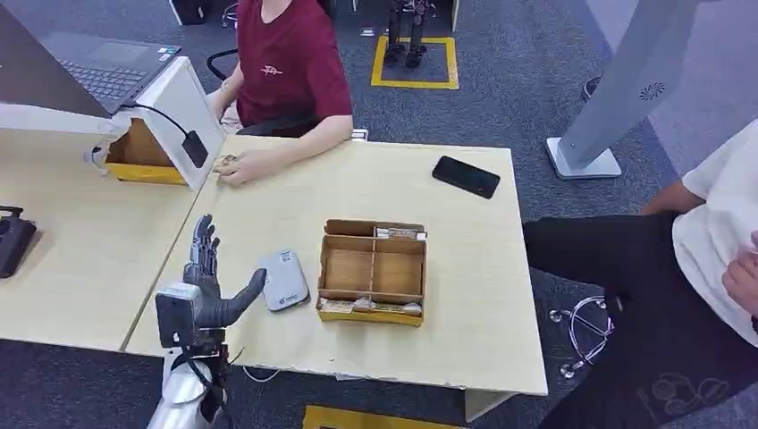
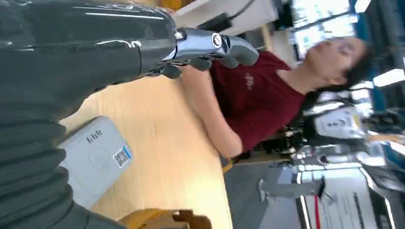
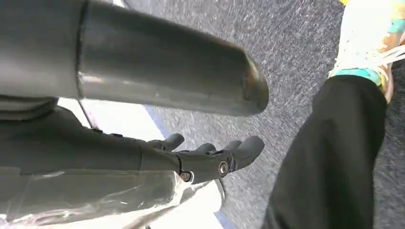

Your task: Pass the card to the sensor for recognition and then transmit it.

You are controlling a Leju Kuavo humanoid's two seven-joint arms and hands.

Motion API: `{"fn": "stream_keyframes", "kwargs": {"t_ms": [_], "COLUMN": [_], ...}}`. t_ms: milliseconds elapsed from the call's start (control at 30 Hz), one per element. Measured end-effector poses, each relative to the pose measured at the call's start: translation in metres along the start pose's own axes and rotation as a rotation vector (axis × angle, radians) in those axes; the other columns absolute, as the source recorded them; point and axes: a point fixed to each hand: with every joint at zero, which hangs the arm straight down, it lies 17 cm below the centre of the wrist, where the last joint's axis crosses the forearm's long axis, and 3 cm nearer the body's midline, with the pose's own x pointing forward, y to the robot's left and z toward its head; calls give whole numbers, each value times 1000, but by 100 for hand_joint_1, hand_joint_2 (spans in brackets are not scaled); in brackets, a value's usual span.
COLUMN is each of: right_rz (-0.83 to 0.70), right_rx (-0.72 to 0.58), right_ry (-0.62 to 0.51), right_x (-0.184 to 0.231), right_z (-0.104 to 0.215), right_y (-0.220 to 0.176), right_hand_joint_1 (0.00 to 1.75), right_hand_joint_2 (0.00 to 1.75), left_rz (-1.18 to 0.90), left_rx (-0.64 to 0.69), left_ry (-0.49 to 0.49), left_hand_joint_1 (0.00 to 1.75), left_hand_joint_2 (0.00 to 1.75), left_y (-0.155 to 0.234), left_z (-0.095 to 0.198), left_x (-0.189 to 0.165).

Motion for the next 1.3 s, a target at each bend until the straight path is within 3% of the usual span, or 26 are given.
{"fn": "stream_keyframes", "kwargs": {"t_ms": [133,267,400,533,700,933,1300], "right_rz": [-11,-4,8,35,47,60,69], "right_rx": [2,2,13,20,9,8,2], "right_ry": [11,14,16,6,-3,-16,-19], "right_x": [-4,-5,-5,0,6,11,13], "right_z": [1,1,1,-1,-4,-6,-7], "right_y": [2,2,3,0,-8,-12,-16], "right_hand_joint_1": [0,0,0,0,0,0,0], "right_hand_joint_2": [0,0,0,0,0,0,0], "left_rz": [-144,-432,-621,-855,-944,-1028,-988], "left_rx": [-26,-88,-225,-352,-365,-365,-450], "left_ry": [-177,-363,-526,-666,-649,-495,-466], "left_hand_joint_1": [0,0,0,0,0,0,0], "left_hand_joint_2": [175,175,175,175,175,175,175], "left_y": [-19,-50,-86,-107,-101,-106,-131], "left_z": [32,61,87,98,87,73,87], "left_x": [54,90,104,96,78,40,18]}}
